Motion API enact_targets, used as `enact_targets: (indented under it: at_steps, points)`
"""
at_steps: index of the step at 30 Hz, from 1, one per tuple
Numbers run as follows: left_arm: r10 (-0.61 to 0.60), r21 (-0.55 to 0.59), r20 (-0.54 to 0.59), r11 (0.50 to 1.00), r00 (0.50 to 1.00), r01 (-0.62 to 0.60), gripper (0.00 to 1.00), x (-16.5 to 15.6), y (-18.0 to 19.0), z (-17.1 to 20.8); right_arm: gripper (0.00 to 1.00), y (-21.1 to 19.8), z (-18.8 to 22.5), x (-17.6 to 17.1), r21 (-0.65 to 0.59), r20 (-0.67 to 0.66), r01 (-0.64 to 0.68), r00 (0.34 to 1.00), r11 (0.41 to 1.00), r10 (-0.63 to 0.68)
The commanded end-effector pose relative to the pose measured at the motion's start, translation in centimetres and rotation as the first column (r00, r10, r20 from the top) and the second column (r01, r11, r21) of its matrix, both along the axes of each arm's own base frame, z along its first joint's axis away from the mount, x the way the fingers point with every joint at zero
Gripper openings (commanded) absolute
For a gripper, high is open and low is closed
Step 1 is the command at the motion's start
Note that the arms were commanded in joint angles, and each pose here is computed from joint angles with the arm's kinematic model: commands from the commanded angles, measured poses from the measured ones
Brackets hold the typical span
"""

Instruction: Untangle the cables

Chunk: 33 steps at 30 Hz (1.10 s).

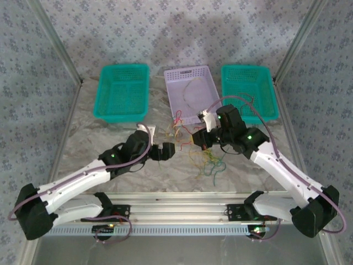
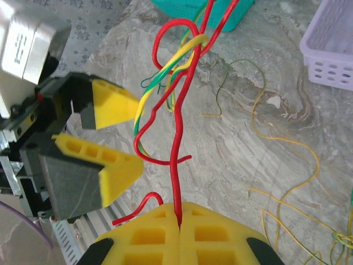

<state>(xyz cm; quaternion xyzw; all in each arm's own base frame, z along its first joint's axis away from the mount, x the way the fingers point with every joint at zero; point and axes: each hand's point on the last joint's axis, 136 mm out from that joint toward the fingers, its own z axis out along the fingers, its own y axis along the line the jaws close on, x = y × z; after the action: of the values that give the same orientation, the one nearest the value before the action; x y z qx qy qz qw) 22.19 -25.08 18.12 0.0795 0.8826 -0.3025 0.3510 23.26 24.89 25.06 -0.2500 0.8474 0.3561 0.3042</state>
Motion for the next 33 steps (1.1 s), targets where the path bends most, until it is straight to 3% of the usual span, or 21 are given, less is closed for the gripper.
enact_targets:
  at_steps: [1,5,15,19,23,33]
  points:
    - [-0.110,-0.116,0.059,0.986,0.992,0.117,1.00,-1.5,-1.4,1.9,0.00,-0.4,1.8,0.6,0.056,0.042,0.034,0.998,0.998,-0.036]
    - [-0.172,-0.164,0.068,0.970,0.983,0.181,1.00,-2.5,-2.2,1.8,0.00,0.3,2.6,0.3,0.094,0.027,0.007,1.000,0.996,-0.009]
    - [-0.183,-0.072,0.078,0.979,0.980,0.189,0.99,-1.4,-2.6,0.8,0.00,1.5,2.7,-1.1,0.146,-0.024,-0.075,0.997,0.986,0.080]
    - [-0.183,-0.053,0.075,0.981,0.980,0.187,0.94,-1.2,-2.7,0.3,0.00,1.7,2.5,-1.5,0.146,-0.043,-0.092,0.994,0.985,0.100]
    - [-0.182,-0.063,0.090,0.980,0.979,0.188,0.78,-1.3,-2.5,0.6,0.00,1.3,1.8,-1.2,0.115,-0.053,-0.074,0.995,0.991,0.080]
    - [-0.191,-0.060,0.097,0.978,0.977,0.197,0.25,-1.5,-2.5,0.8,0.00,1.6,1.6,-1.0,0.117,-0.063,-0.075,0.995,0.990,0.082]
